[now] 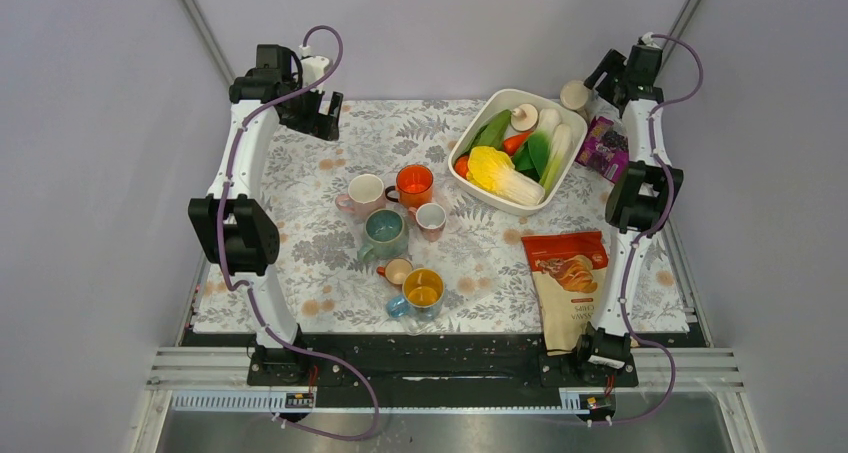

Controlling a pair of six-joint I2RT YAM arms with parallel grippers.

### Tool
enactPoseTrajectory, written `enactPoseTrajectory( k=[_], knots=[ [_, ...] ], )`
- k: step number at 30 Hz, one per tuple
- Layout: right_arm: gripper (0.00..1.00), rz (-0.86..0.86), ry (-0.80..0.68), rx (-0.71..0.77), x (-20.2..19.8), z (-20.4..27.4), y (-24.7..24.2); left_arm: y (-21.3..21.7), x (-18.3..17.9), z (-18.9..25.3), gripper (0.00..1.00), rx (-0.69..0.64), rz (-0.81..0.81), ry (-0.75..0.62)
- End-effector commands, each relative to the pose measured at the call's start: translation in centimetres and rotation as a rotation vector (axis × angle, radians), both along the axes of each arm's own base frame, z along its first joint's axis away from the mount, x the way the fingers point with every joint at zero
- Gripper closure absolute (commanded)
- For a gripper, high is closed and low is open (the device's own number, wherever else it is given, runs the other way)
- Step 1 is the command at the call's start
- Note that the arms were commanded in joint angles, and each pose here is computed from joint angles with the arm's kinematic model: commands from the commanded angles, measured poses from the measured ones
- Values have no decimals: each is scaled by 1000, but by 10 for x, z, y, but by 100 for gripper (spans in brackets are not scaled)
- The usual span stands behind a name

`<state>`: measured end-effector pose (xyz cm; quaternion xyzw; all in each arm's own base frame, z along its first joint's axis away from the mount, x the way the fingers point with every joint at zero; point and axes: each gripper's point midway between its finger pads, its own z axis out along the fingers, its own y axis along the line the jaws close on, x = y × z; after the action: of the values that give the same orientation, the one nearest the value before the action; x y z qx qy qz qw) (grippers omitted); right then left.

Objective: Turn the mug right side up

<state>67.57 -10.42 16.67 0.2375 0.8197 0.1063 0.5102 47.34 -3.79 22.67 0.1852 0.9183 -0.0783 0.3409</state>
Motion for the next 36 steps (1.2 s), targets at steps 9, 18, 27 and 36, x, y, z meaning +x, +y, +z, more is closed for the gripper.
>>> enactPoseTrajectory(
  k=[9, 18, 27, 36],
  knots=[
    [7, 165, -121, -71, -4, 41, 13, -3, 8, 23, 1, -27, -10, -70],
    [1, 74, 15, -426, -18, 40, 19, -3, 8, 21, 1, -29, -9, -66],
    [1, 111, 135, -903, -13, 42, 51, -3, 11, 19, 1, -29, -12, -62],
    [1, -11, 234, -1142, -6, 22, 37, -3, 10, 19, 1, -32, -11, -62]
  ],
)
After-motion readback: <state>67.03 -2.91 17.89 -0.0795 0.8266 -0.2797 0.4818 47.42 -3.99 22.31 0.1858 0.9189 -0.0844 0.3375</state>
